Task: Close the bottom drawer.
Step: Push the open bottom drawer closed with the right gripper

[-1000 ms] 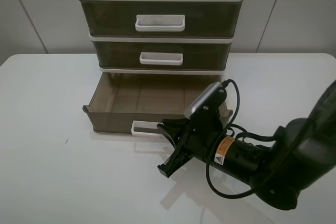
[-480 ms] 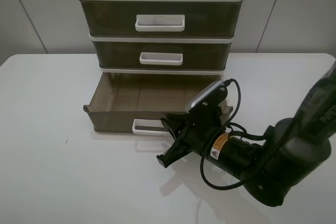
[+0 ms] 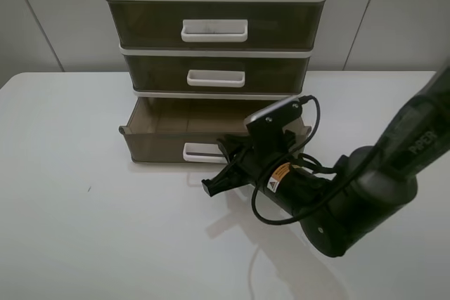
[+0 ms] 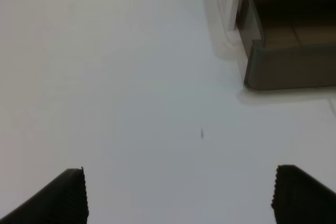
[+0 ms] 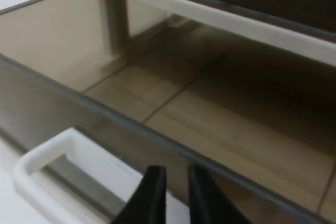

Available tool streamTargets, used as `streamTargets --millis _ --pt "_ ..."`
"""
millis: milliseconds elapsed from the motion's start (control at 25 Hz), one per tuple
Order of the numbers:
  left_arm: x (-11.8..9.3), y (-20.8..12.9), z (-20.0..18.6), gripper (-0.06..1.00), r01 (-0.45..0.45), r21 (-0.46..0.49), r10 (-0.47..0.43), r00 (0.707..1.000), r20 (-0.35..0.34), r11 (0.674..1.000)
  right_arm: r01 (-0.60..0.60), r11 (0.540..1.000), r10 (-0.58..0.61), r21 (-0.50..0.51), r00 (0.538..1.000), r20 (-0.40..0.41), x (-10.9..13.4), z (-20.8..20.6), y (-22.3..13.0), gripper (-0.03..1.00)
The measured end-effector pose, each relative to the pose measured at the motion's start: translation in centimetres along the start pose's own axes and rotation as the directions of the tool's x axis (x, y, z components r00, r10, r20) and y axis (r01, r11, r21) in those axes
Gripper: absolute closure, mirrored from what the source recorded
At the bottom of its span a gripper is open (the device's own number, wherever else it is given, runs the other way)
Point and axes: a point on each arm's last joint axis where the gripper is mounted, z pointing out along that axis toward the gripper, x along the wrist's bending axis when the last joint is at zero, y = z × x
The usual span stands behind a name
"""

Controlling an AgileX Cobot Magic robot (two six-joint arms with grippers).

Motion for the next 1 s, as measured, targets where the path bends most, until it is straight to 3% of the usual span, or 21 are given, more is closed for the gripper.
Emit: streamTargets --millis 480,1000 --pt "0.0 0.0 0.0 0.23 0.0 0.0 0.0 1.0 0.0 1.0 -0.107 0.994 0.104 0.019 0.988 0.111 -0.3 2.3 1.2 0.95" --pt "0.0 0.0 0.0 0.23 0.0 0.0 0.0 1.0 0.0 1.0 -0.148 0.987 0.157 -0.062 0.971 0.183 -0.4 4.6 1.4 0.95"
